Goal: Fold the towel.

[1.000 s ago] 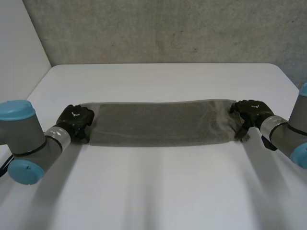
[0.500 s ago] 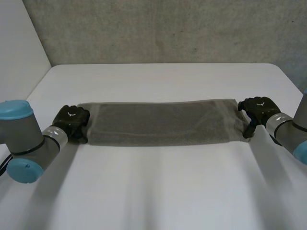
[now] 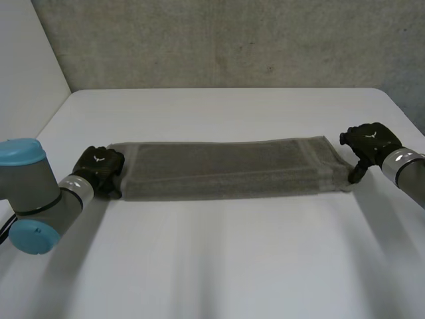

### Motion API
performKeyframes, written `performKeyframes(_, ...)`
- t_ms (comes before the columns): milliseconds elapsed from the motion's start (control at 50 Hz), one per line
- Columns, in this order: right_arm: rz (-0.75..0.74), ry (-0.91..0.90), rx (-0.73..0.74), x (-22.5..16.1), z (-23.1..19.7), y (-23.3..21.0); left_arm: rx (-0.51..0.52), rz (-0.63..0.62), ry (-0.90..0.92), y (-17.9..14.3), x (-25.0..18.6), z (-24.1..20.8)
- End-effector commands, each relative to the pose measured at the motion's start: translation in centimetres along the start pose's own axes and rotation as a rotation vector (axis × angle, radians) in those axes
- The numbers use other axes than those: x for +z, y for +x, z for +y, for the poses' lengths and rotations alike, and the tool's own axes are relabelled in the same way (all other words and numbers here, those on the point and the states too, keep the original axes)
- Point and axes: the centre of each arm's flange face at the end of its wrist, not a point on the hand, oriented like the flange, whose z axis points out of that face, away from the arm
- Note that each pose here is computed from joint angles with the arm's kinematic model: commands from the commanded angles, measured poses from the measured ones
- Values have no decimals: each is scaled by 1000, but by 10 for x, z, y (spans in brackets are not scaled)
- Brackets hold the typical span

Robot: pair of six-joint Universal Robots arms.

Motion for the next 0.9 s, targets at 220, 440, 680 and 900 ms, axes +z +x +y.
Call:
performKeyframes(220,-88,-26,143,-31,-24,-18,-43,10,7,-2,-20,-25)
performKeyframes(440,-123,-89,158,-18,3,-34,-157,20,43,0,-35,-40)
performKeyframes(680,-86,-90,84,-14,7,-28,-156,21,42,0,-31,-36)
performKeyframes(900,130,-88,-4,-19,-2,43,-159,16,51,-1,-32,-39)
